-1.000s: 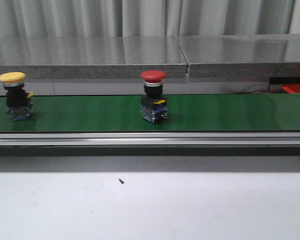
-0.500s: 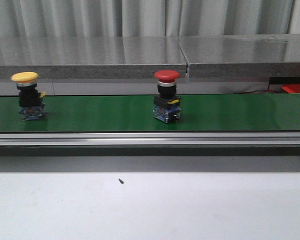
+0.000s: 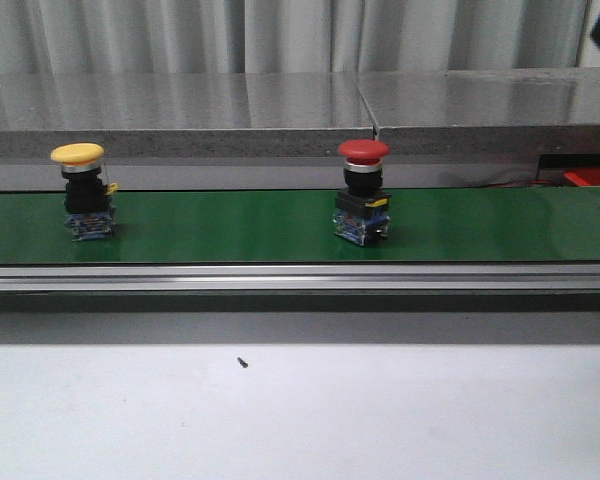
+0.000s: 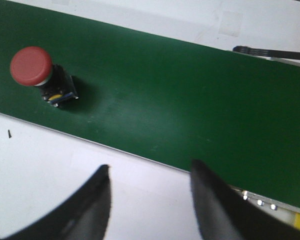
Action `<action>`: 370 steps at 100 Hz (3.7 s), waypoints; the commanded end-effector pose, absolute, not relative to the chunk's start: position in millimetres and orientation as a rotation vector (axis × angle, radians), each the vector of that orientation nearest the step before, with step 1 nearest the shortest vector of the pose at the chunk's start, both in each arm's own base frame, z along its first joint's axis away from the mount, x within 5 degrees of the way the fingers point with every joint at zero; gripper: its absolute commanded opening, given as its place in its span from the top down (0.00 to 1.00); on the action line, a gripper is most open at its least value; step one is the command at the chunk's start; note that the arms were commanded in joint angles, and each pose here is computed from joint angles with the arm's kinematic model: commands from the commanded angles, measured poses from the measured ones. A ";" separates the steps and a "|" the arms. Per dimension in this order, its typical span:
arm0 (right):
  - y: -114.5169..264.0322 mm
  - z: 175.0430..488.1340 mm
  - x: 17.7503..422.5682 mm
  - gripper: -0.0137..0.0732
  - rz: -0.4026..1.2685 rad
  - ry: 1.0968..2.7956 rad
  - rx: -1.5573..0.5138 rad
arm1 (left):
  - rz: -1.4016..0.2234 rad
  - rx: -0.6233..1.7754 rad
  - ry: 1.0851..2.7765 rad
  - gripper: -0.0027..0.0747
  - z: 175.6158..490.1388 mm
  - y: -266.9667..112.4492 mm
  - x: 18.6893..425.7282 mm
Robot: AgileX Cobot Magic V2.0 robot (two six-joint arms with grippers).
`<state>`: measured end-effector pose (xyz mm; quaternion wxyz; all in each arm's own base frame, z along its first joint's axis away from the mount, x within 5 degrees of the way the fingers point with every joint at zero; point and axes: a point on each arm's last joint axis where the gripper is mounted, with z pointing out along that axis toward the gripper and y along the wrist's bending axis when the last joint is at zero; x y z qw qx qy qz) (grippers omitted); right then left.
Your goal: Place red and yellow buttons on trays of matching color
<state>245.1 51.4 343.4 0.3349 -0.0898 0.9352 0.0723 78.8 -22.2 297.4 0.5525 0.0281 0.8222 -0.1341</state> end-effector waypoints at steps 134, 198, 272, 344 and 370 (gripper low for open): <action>108.7 289.2 352.8 0.42 0.328 2.494 -0.689 | -0.339 0.043 1.855 0.99 311.6 -22.3 80.8; 43.8 343.5 332.1 0.60 0.163 2.474 -0.197 | -0.339 0.043 1.855 0.99 311.6 -22.3 80.8; -122.9 363.0 298.7 0.60 -0.026 2.353 0.478 | -0.339 0.043 1.855 0.99 311.6 -22.3 80.8; -190.4 274.5 346.4 0.60 0.091 2.300 0.801 | -0.339 0.043 1.855 0.99 311.6 -22.3 80.8; -199.9 252.4 359.6 0.60 0.084 2.272 0.836 | -0.339 0.043 1.855 0.99 311.6 -22.3 80.8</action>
